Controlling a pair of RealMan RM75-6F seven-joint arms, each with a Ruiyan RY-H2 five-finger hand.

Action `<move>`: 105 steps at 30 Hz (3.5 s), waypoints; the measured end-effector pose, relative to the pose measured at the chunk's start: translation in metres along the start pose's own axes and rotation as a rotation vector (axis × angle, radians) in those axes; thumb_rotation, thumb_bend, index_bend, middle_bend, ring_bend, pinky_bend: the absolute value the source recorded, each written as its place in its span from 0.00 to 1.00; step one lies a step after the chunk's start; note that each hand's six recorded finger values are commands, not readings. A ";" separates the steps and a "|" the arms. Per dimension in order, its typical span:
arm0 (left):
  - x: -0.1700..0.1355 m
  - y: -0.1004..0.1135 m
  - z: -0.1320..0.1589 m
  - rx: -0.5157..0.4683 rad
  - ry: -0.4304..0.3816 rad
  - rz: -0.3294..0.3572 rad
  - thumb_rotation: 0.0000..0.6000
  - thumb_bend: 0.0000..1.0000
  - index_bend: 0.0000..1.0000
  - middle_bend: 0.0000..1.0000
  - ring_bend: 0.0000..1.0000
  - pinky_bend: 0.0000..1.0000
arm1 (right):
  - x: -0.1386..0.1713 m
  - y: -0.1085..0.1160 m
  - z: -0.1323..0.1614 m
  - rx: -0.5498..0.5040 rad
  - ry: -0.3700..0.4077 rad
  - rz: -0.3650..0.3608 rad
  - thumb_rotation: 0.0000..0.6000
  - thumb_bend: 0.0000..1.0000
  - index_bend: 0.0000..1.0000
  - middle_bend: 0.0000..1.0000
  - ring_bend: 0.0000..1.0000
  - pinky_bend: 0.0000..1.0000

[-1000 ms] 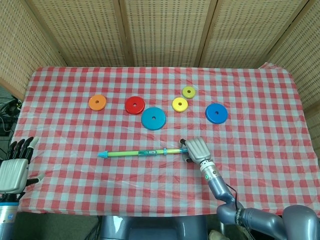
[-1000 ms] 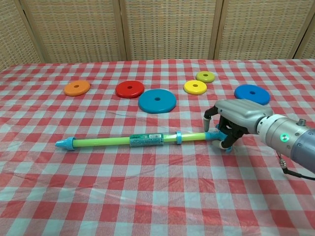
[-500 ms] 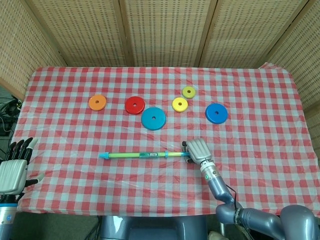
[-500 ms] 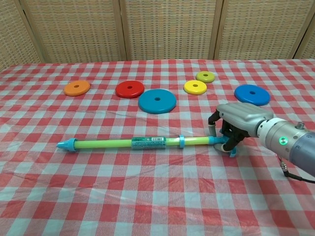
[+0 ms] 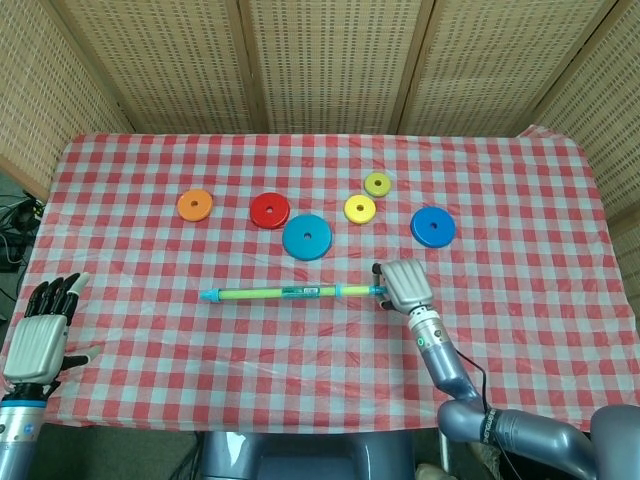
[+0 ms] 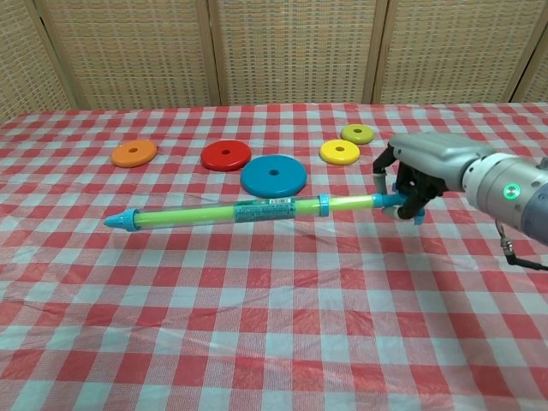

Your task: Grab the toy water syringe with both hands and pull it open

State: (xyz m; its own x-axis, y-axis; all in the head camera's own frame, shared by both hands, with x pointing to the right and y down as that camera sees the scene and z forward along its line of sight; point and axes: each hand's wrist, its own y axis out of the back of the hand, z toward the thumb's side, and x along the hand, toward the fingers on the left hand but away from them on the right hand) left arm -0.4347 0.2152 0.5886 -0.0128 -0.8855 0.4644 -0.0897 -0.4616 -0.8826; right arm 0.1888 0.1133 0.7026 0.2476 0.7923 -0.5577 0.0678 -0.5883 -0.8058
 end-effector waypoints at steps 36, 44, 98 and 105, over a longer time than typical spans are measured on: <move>0.169 0.018 0.189 -0.083 -0.155 -0.129 1.00 0.21 0.38 0.00 0.00 0.00 | -0.017 0.072 -0.015 -0.018 -0.120 -0.048 1.00 0.56 0.75 1.00 1.00 0.78; 0.178 0.018 0.220 -0.060 -0.193 -0.146 1.00 0.22 0.40 0.00 0.00 0.00 | -0.017 0.077 -0.019 -0.023 -0.122 -0.054 1.00 0.56 0.75 1.00 1.00 0.78; 0.164 0.000 0.221 -0.003 -0.194 -0.169 1.00 0.34 0.53 0.00 0.00 0.00 | -0.010 0.079 -0.048 -0.035 -0.172 -0.038 1.00 0.56 0.76 1.00 1.00 0.78; 0.162 -0.003 0.201 -0.004 -0.161 -0.175 1.00 0.34 0.54 0.00 0.00 0.00 | -0.012 0.082 -0.060 -0.030 -0.201 -0.045 1.00 0.56 0.76 1.00 1.00 0.78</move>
State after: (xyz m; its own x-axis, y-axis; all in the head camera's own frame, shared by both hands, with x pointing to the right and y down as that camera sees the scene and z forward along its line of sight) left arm -0.2366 0.0624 0.6520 0.1621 -0.7894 0.5920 -0.0810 -0.6086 -0.7893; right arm 0.2498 0.0459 0.6550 0.0458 0.8323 -0.5525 0.1034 -0.5541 -0.8260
